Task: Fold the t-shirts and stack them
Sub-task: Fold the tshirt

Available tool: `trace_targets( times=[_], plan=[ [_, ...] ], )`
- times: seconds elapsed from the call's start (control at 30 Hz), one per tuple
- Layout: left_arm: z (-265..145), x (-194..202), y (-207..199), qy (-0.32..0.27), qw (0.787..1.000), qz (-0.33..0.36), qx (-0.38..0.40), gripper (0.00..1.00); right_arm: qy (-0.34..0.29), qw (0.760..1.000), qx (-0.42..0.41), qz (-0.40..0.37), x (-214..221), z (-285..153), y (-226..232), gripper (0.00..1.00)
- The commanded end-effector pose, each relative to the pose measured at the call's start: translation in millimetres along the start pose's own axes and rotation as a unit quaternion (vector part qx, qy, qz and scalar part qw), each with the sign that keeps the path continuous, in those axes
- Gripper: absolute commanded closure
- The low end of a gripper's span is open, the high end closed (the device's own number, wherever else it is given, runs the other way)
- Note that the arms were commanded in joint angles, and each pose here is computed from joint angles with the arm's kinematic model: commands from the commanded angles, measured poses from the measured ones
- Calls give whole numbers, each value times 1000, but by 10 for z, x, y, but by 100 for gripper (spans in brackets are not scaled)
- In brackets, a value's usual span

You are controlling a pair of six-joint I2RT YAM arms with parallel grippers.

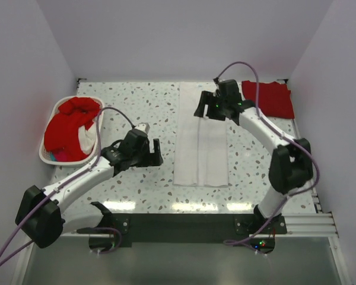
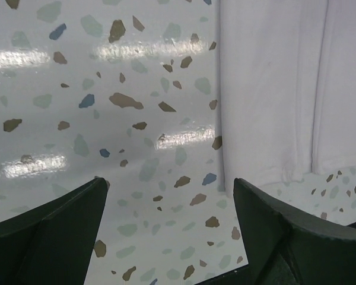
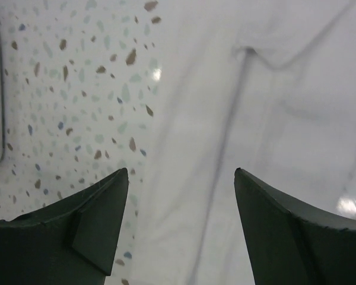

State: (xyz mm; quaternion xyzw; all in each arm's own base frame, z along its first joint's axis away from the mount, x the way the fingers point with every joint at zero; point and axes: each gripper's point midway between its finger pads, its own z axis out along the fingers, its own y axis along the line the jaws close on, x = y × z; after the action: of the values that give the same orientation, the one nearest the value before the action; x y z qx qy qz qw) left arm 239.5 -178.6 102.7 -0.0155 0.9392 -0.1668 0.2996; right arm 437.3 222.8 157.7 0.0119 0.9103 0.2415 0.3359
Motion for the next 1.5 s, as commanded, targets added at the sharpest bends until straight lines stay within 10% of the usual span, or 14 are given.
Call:
trace_targets(
  times=[0.0,0.47,1.47],
  plan=[
    [72,183,-162,25,1000,-8,17,8,50,992,115,-10,575,-538,-569,24],
    [329,657,-526,90,995,26,17,19,192,969,144,60,2345,-1280,-1088,40],
    [545,849,-718,113,993,43,6,35,192,965,163,75,2512,-1182,-1231,56]
  ],
)
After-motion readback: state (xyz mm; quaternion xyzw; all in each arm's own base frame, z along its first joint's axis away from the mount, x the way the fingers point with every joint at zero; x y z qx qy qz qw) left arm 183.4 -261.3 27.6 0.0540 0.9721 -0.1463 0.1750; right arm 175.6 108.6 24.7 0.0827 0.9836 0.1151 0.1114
